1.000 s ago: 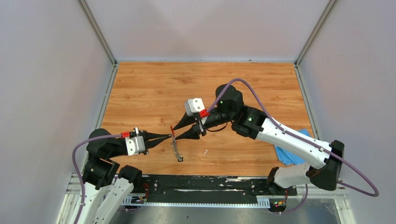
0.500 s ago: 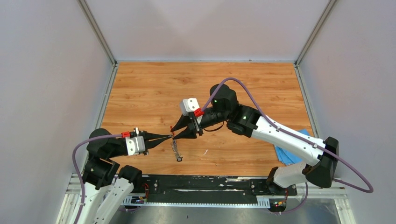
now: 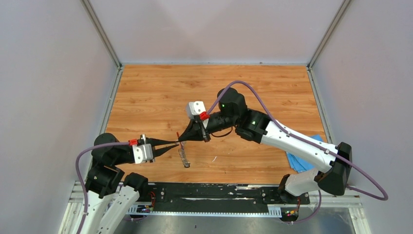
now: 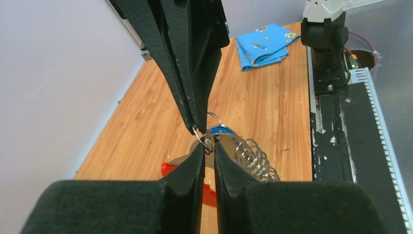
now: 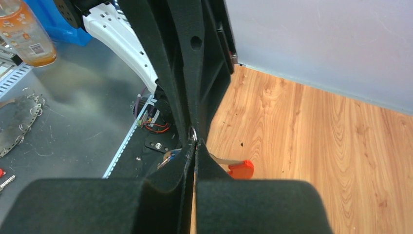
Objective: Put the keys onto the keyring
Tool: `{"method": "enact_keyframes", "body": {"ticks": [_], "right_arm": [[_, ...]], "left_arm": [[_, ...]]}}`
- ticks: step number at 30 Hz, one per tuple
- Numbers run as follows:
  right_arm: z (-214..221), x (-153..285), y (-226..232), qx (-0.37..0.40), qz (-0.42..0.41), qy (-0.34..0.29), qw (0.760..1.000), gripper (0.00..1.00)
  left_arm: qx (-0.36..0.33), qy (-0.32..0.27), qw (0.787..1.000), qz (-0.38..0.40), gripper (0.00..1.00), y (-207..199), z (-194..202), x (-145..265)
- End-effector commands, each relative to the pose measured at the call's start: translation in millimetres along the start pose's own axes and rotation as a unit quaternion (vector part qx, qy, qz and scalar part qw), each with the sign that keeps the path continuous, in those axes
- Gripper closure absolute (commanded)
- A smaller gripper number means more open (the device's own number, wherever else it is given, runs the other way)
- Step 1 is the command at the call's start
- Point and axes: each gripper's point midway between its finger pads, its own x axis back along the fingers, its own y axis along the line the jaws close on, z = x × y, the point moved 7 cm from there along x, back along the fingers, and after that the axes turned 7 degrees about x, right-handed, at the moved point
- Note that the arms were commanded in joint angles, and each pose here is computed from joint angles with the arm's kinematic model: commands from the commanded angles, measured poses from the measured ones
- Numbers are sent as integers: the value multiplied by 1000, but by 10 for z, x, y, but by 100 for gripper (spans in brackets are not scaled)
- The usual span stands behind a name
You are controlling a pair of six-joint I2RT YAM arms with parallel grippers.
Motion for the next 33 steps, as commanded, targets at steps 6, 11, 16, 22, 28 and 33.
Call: {"method": "enact_keyframes", "body": {"ticks": [6, 11, 16, 22, 28, 33], "right_arm": [[114, 101, -29, -32, 37, 99, 994, 100], [153, 72, -12, -26, 42, 150, 987, 100], [133, 39, -18, -9, 47, 176, 983, 100], [72, -23, -18, 3, 48, 189, 981, 100], [28, -73, -11, 13, 41, 191, 981, 100], [47, -100, -9, 13, 38, 212, 976, 100]], "left_arm": [[-16, 75, 997, -5, 65, 51, 152, 59], [-6, 83, 997, 2, 67, 104, 128, 25], [30, 89, 995, 21, 69, 109, 120, -16], [65, 95, 993, 28, 73, 133, 148, -57], [89, 104, 990, 22, 78, 169, 172, -80], [92, 104, 990, 25, 82, 198, 134, -99]]}}
